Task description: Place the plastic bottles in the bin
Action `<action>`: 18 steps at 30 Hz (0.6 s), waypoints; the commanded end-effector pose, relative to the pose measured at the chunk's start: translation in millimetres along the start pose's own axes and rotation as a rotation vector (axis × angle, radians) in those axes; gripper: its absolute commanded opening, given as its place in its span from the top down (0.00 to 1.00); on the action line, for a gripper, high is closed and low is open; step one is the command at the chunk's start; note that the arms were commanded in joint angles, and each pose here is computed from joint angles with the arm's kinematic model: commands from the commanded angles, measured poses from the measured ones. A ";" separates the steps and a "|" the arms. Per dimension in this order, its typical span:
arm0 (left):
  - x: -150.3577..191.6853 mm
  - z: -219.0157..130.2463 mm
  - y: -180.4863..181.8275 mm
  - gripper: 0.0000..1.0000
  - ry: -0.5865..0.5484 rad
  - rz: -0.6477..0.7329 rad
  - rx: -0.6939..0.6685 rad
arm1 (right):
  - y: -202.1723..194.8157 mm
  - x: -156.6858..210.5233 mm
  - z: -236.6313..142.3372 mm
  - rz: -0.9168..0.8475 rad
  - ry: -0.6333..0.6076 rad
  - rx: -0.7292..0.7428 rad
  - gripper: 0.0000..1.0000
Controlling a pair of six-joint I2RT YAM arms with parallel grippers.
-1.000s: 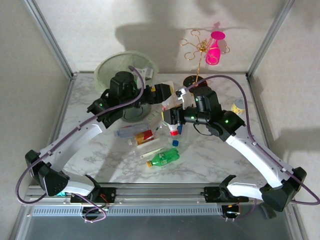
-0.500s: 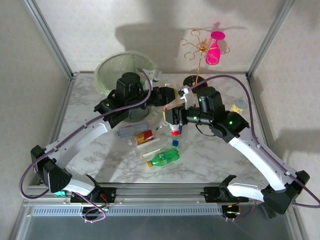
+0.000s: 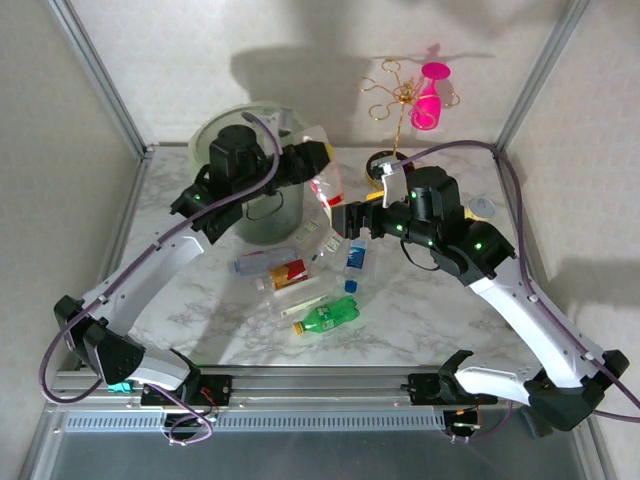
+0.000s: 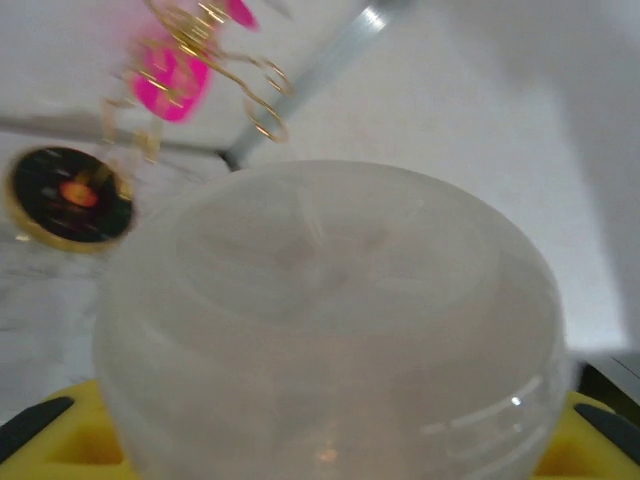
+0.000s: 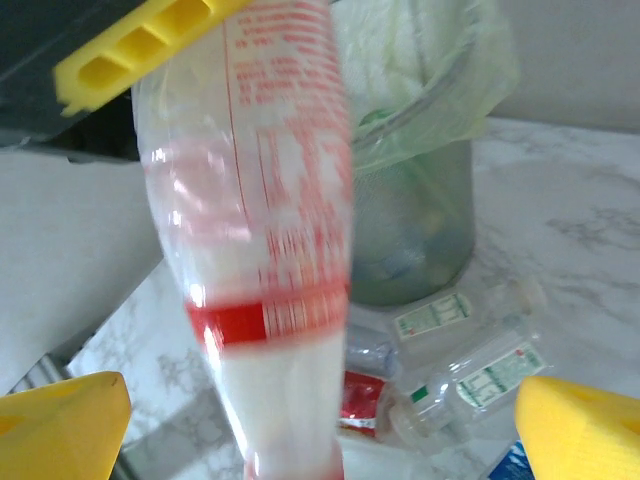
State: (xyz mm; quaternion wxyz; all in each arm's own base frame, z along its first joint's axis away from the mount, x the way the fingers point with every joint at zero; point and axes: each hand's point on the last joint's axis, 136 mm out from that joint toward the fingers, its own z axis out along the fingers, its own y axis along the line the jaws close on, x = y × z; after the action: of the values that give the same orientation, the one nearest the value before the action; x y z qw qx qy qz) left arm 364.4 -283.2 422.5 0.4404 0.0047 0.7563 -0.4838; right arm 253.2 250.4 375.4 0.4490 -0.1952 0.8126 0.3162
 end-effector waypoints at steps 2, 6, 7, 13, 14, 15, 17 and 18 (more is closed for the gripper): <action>-59.3 -39.6 16.4 0.57 -0.220 -0.032 -0.141 | -11.5 -9.2 -14.1 -0.010 -0.028 0.090 0.01; -95.2 -67.9 51.6 0.57 -0.346 -0.064 -0.299 | -12.4 -10.0 -16.8 -0.012 -0.022 0.100 0.01; -104.5 -76.6 60.3 0.58 -0.382 -0.082 -0.333 | -12.2 -9.8 -17.1 -0.014 -0.017 0.101 0.01; -144.4 -113.2 95.5 0.58 -0.555 -0.180 -0.446 | -10.7 -7.3 -16.7 -0.016 0.009 0.096 0.02; -147.6 -113.9 102.6 0.58 -0.563 -0.191 -0.474 | -10.7 -6.0 -17.1 -0.016 0.012 0.094 0.01; -149.6 -112.9 108.2 0.58 -0.565 -0.200 -0.497 | -10.8 -4.3 -16.8 -0.015 0.018 0.093 0.01; -151.4 -108.1 125.2 0.58 -0.561 -0.226 -0.568 | -10.4 -0.9 -17.9 -0.012 0.029 0.090 0.01; -151.7 -105.7 131.2 0.58 -0.556 -0.238 -0.593 | -11.1 0.3 -19.0 -0.011 0.033 0.092 0.01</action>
State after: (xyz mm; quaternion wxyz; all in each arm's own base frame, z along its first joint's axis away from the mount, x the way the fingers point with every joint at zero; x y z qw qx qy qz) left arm 434.1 -83.5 457.9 0.5660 -0.2974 0.7048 -0.3075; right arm 254.1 231.5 372.4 0.4448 -0.1771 0.8350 0.2713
